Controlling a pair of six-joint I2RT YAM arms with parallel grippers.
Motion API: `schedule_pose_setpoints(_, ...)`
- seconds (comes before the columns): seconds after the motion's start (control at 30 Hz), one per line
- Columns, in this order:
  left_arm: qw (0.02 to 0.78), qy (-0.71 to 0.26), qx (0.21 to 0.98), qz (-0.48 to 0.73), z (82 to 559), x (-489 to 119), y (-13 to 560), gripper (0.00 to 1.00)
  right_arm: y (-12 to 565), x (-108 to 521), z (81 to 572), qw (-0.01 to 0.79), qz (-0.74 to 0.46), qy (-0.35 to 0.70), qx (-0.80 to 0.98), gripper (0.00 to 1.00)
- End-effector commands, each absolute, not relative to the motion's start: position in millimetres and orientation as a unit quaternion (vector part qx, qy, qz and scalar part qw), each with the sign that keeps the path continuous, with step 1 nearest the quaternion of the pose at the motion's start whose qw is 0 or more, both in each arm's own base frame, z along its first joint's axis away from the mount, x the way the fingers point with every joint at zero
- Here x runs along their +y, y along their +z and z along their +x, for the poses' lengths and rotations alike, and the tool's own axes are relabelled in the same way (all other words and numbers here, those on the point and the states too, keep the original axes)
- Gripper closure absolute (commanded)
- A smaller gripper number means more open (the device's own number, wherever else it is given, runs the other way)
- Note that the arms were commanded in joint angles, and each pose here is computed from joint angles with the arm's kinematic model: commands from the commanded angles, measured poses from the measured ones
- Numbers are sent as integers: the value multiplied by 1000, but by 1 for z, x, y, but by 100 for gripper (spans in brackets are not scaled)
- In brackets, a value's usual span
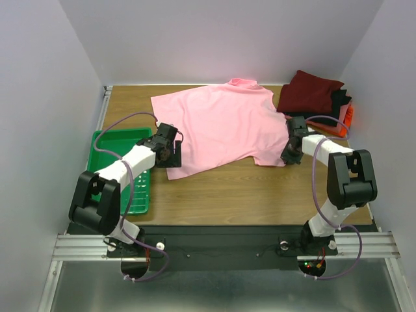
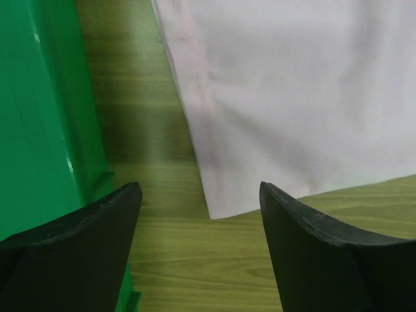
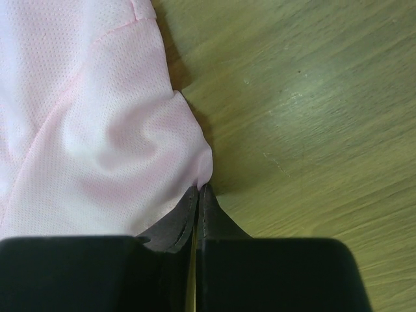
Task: Fold and stack the t-shirts
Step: Fold the tshirt
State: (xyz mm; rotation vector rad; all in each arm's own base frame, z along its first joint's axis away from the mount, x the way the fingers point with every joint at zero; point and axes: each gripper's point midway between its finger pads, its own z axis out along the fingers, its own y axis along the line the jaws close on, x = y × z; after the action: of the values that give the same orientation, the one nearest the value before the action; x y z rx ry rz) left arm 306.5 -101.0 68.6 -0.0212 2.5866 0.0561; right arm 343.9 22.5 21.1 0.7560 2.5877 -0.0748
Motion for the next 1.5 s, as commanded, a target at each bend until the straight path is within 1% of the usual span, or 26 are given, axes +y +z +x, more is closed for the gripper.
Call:
schedule_pose_setpoints(0.0,260,-23,965,-4,298,-117,64,19,3,25,349,211,273,-20,938,100)
schedule_pose_setpoints(0.03,254,-22,967,-1,297,-117,60,21,3,25,349,211,273,-20,938,100)
schedule_pose_setpoints(0.1,240,-21,971,4,294,-118,50,28,4,24,350,212,273,-21,938,100)
schedule_pose_setpoints(0.2,226,-22,974,7,291,-119,40,29,2,25,348,209,272,-19,939,100)
schedule_pose_setpoints(0.27,217,-16,976,6,290,-118,35,33,3,25,347,210,274,-18,939,100)
schedule_pose_setpoints(0.37,209,-9,978,5,289,-116,30,34,4,25,346,212,275,-19,938,100)
schedule_pose_setpoints(0.47,199,-4,980,5,287,-115,24,37,4,23,343,212,277,-23,937,100)
schedule_pose_setpoints(0.6,190,11,982,0,286,-111,21,47,5,21,340,213,280,-25,936,100)
schedule_pose_setpoints(0.73,185,17,982,-6,284,-109,24,49,7,20,341,217,281,-27,934,100)
schedule_pose_setpoints(0.87,181,6,983,-8,282,-113,24,55,8,19,343,219,283,-28,933,100)
schedule_pose_setpoints(0.97,165,5,986,-4,278,-114,19,63,9,19,345,222,285,-26,932,100)
schedule_pose_setpoints(1.03,160,-4,987,-2,276,-118,18,72,13,18,347,227,286,-26,931,100)
schedule_pose_setpoints(1.07,161,-7,987,-1,276,-119,20,81,15,18,348,230,286,-27,930,100)
schedule_pose_setpoints(1.13,160,-7,987,0,276,-119,23,88,19,15,350,237,286,-29,928,100)
schedule_pose_setpoints(1.17,160,-8,987,0,275,-119,24,94,24,13,352,245,286,-30,926,100)
schedule_pose_setpoints(1.27,155,-17,988,7,272,-121,31,100,41,10,360,271,282,-33,920,100)
schedule_pose_setpoints(1.47,143,-51,988,14,260,-130,44,100,78,-2,362,315,256,-52,912,100)
